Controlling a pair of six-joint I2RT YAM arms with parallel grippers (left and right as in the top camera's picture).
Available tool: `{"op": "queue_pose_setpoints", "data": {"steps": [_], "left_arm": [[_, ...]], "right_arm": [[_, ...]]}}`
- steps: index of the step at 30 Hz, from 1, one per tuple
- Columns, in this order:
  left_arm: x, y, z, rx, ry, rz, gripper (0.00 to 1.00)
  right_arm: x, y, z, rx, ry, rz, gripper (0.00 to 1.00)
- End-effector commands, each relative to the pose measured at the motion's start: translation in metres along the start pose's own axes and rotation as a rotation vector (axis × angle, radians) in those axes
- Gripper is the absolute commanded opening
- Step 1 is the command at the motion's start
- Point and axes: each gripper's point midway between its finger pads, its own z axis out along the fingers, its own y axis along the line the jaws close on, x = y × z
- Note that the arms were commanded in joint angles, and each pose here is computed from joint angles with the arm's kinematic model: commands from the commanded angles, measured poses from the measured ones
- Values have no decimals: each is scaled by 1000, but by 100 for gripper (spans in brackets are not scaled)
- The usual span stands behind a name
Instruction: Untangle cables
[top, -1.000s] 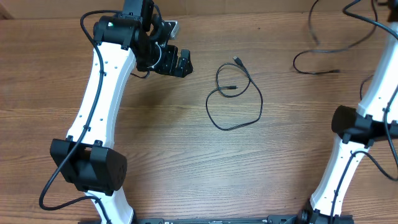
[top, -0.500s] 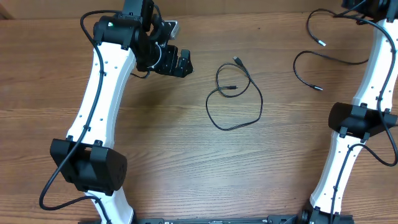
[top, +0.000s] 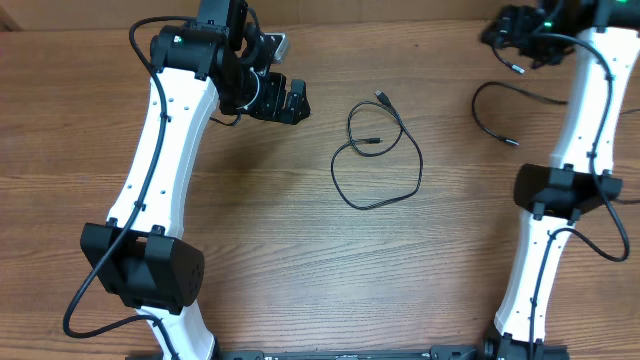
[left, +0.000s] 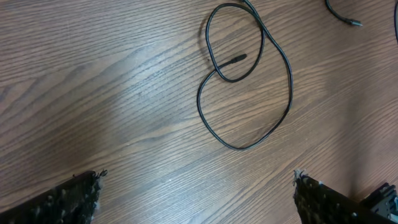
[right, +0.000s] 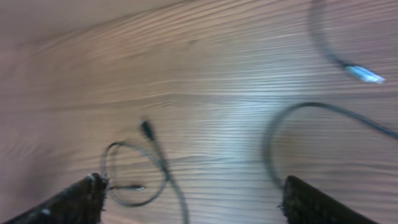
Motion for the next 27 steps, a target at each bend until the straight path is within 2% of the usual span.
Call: {"op": "queue_pose_setpoints", "data": {"steps": [1,10,17,22,27], "left_arm": [[-6,-8,-15,1,-45,46,100],[-6,-8,-15,1,-45,46,99],[-6,-8,-15,1,-45,46,100],[-6,-8,-15,1,-45,46,100],[-6,-8,-15,1,-45,46,100]], "right_arm": [[13,45,16,-86,61,-88,92],[72,92,80,-56,308,-163,94],[104,104,104,113,402,-169,95],[133,125,120,151,478,-93,100],[146,136,126,196,495,-105,100]]}}
